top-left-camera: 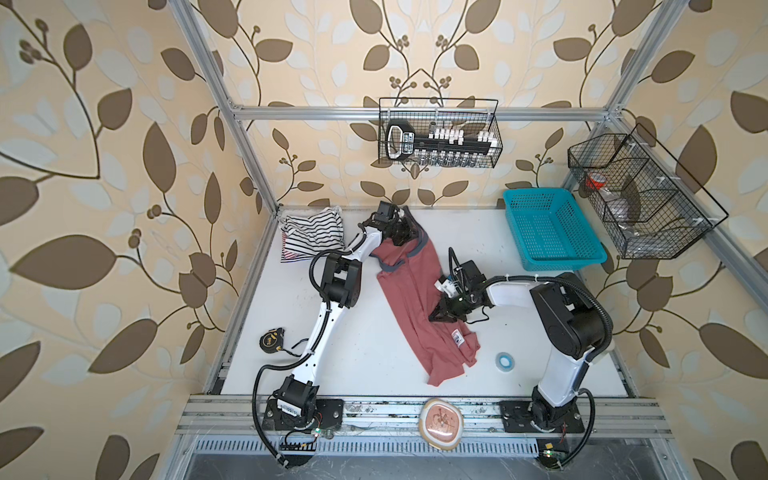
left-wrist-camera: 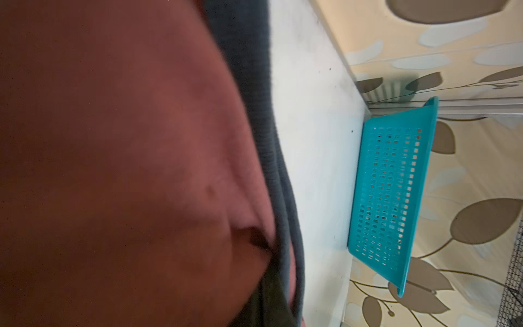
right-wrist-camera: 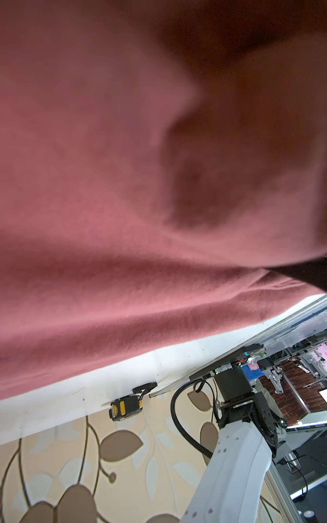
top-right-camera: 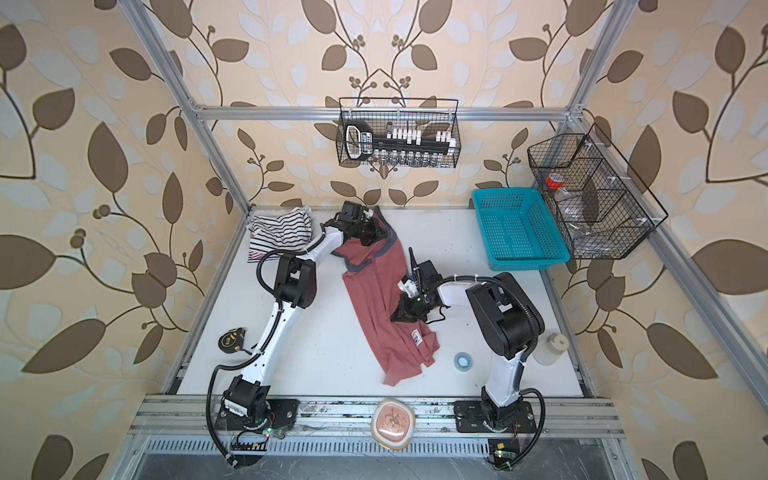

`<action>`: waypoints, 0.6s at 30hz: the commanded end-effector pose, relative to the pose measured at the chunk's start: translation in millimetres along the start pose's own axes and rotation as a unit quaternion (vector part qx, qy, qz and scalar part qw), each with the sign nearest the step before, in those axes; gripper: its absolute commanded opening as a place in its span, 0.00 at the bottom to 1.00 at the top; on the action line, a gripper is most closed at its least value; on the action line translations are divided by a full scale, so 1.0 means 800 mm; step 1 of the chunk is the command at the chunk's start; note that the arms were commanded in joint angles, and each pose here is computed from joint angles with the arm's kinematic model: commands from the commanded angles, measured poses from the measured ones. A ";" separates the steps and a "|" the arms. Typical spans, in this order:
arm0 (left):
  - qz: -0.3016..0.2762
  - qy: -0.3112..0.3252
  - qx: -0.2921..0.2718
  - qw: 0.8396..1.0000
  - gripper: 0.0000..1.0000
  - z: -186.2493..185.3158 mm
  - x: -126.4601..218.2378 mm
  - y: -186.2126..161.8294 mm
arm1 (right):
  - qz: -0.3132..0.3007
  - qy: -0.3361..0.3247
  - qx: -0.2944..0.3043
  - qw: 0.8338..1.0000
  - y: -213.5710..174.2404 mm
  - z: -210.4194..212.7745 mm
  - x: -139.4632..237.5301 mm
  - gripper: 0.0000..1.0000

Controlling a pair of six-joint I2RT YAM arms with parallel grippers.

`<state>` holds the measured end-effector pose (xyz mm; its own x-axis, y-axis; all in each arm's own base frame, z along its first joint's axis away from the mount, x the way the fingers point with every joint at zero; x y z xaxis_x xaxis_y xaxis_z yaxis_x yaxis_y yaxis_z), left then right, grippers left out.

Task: Fold and stack the tank tops
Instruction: 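Lift the tank top with both grippers and rotate it toward the robot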

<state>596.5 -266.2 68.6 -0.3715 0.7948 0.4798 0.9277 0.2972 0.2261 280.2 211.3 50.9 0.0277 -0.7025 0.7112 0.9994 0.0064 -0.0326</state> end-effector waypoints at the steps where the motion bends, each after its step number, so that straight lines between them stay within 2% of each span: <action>1: -0.043 -0.039 0.007 0.998 0.12 0.001 -0.022 0.012 | 0.044 -0.063 -0.069 0.995 -0.029 -0.041 -0.033 0.08; 10: -0.135 -0.080 -0.050 0.986 0.26 -0.029 -0.014 0.049 | 0.019 0.001 -0.070 0.997 0.013 -0.004 -0.057 0.13; 15: -0.167 -0.114 -0.093 0.975 0.34 -0.075 0.013 0.068 | 0.007 0.028 -0.058 0.998 0.028 0.022 -0.058 0.24; 18: -0.173 -0.136 -0.120 0.968 0.46 -0.117 0.044 0.075 | -0.015 0.049 -0.043 0.998 0.033 0.041 -0.044 0.28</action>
<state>632.7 -275.5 83.0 -0.5634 0.7800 0.2722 0.8047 0.4435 0.3947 306.3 263.0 56.1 0.0277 -0.8017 0.5971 0.9979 -0.0132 -0.0640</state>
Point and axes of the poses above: each gripper's point midway between its finger pads, its own x axis back along the fingers, its own z axis along the line the jaws close on, y = z × x, the point moved 6 cm from there along x, back along the fingers, and after that the axes turned 4 degrees about -x, right-handed, at the moved point
